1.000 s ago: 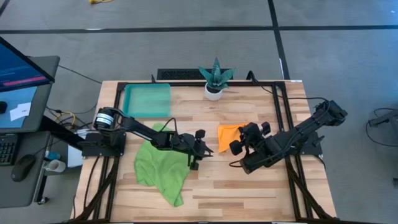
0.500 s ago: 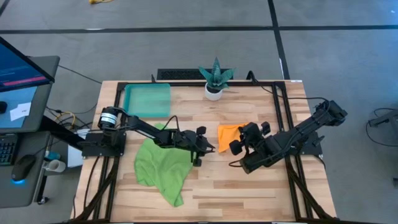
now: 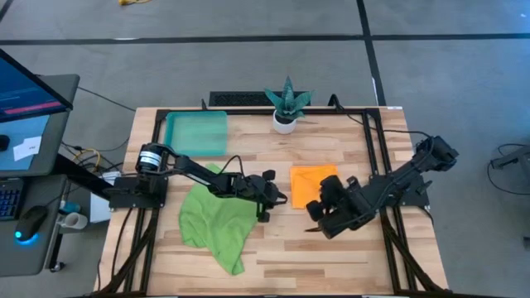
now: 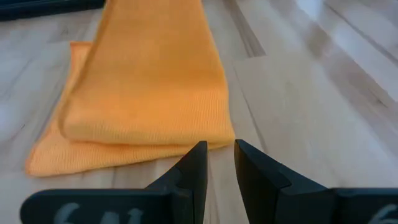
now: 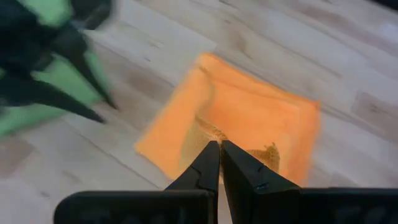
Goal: Roll microfiber towels into tight, uniform cylinder then place into a basket
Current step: Fold the yellow microfiber cloth
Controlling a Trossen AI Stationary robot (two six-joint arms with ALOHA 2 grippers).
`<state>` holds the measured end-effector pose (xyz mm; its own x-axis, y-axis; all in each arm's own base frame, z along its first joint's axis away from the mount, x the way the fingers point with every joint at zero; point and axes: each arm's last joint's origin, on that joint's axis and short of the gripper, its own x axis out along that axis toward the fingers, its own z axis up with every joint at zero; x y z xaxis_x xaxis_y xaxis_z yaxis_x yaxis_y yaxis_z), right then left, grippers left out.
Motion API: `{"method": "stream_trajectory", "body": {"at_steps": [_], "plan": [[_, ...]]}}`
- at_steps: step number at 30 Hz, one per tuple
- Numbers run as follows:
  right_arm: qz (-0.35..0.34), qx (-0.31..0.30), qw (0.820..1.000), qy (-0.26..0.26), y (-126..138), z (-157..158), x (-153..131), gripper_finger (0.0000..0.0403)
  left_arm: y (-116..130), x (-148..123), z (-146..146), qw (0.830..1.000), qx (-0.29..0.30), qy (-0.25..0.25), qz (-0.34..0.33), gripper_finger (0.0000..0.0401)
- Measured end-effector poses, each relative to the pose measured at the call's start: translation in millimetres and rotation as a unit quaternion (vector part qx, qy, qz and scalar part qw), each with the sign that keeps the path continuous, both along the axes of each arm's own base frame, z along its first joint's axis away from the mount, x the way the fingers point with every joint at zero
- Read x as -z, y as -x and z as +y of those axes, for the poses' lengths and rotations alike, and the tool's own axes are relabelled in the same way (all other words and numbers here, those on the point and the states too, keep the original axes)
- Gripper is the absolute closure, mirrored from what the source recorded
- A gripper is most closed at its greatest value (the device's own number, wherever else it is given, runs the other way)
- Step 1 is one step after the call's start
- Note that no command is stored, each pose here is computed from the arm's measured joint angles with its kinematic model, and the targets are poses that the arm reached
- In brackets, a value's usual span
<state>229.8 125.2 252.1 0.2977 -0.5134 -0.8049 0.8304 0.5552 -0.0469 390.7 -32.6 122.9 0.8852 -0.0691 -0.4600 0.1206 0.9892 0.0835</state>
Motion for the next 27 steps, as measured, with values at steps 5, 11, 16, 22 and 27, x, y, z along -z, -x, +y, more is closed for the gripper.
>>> {"method": "stream_trajectory", "body": {"at_steps": [5, 11, 16, 22, 27], "plan": [[0.064, 0.026, 0.998, 0.015, -3.5, 3.5, 20.5, 0.0365, 1.7, 2.7, -0.6, 1.000, -0.001, 0.002, 0.018, 0.0329], [0.108, 0.049, 0.992, 0.033, -15.4, -3.5, 38.3, 0.0365, -5.3, -4.6, 9.4, 1.000, -0.017, 0.012, 0.007, 0.0329], [0.144, 0.067, 0.986, 0.049, -23.5, -14.9, 49.4, 0.0365, -10.3, -10.0, 14.1, 1.000, -0.013, 0.019, 0.006, 0.0315], [0.150, 0.061, 0.986, 0.044, -28.9, -24.8, 48.1, 0.0365, -17.8, -14.0, 14.4, 1.000, 0.006, 0.012, -0.003, 0.0264], [0.137, 0.050, 0.988, 0.039, -26.0, -19.6, 43.1, 0.0365, -33.1, -8.5, 31.3, 1.000, -0.014, 0.011, 0.014, 0.0224]]}}
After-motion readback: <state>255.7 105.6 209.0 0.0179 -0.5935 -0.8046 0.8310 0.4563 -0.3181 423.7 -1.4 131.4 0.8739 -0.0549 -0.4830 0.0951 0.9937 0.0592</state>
